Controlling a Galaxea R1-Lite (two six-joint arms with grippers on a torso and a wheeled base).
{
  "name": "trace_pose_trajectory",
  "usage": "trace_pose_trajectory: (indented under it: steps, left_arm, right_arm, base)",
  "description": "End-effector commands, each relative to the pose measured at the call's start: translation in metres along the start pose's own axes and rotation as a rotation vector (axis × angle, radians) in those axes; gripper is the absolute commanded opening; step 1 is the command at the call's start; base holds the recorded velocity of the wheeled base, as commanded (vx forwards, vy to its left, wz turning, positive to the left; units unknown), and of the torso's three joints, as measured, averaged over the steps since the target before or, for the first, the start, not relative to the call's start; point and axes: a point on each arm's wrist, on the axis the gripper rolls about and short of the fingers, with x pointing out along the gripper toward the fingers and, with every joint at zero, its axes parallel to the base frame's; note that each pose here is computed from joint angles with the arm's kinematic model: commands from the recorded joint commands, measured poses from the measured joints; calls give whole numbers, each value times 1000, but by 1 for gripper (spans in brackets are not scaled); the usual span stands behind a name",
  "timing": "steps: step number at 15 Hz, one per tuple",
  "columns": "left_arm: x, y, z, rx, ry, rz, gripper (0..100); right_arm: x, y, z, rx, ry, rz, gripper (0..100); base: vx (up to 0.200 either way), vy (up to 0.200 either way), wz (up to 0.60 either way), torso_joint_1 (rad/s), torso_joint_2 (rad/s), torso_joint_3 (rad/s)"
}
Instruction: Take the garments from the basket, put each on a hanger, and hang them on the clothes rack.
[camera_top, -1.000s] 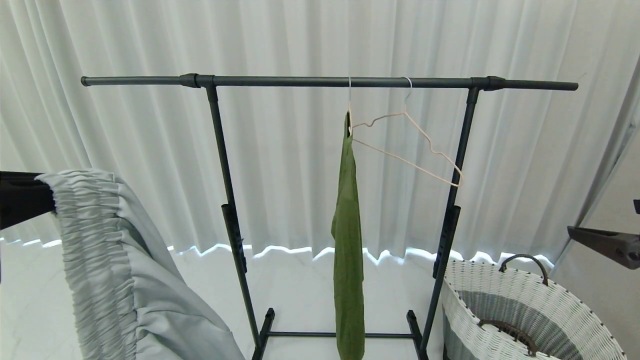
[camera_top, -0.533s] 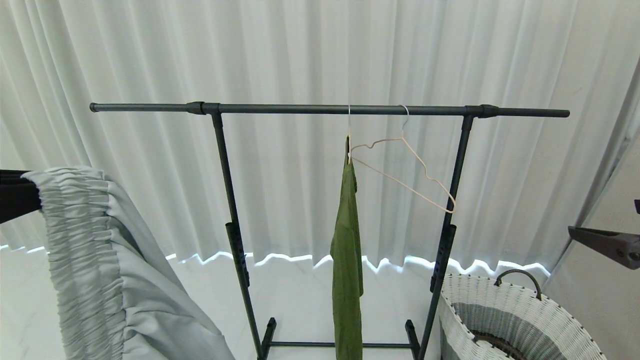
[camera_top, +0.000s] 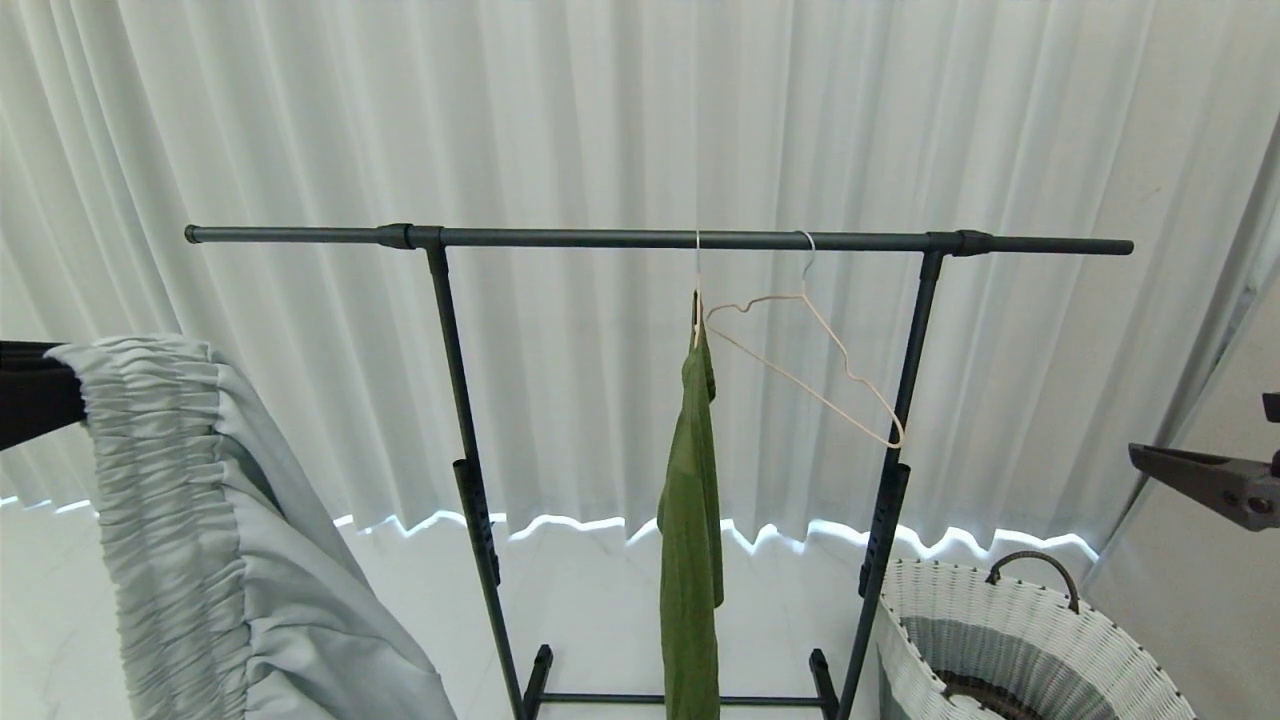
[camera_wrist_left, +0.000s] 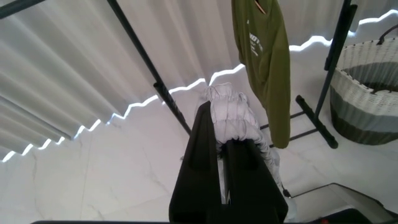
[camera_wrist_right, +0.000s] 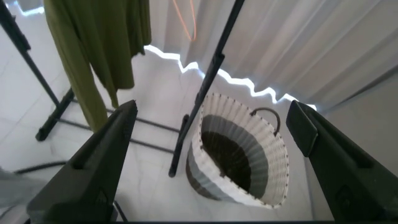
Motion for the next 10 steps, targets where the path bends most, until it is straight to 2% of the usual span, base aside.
trace_pose_trajectory:
  steps: [1, 10]
  left_arm:
    - [1, -1, 0, 1, 3, 1, 0]
    - [1, -1, 0, 1, 3, 1, 0]
  right_arm:
    - [4, 1, -3, -4, 8, -2, 100]
    - [6, 2, -5, -3, 14, 0, 100]
  base:
    - [200, 0, 0, -2, -7, 2]
    - [200, 0, 0, 6, 2, 1]
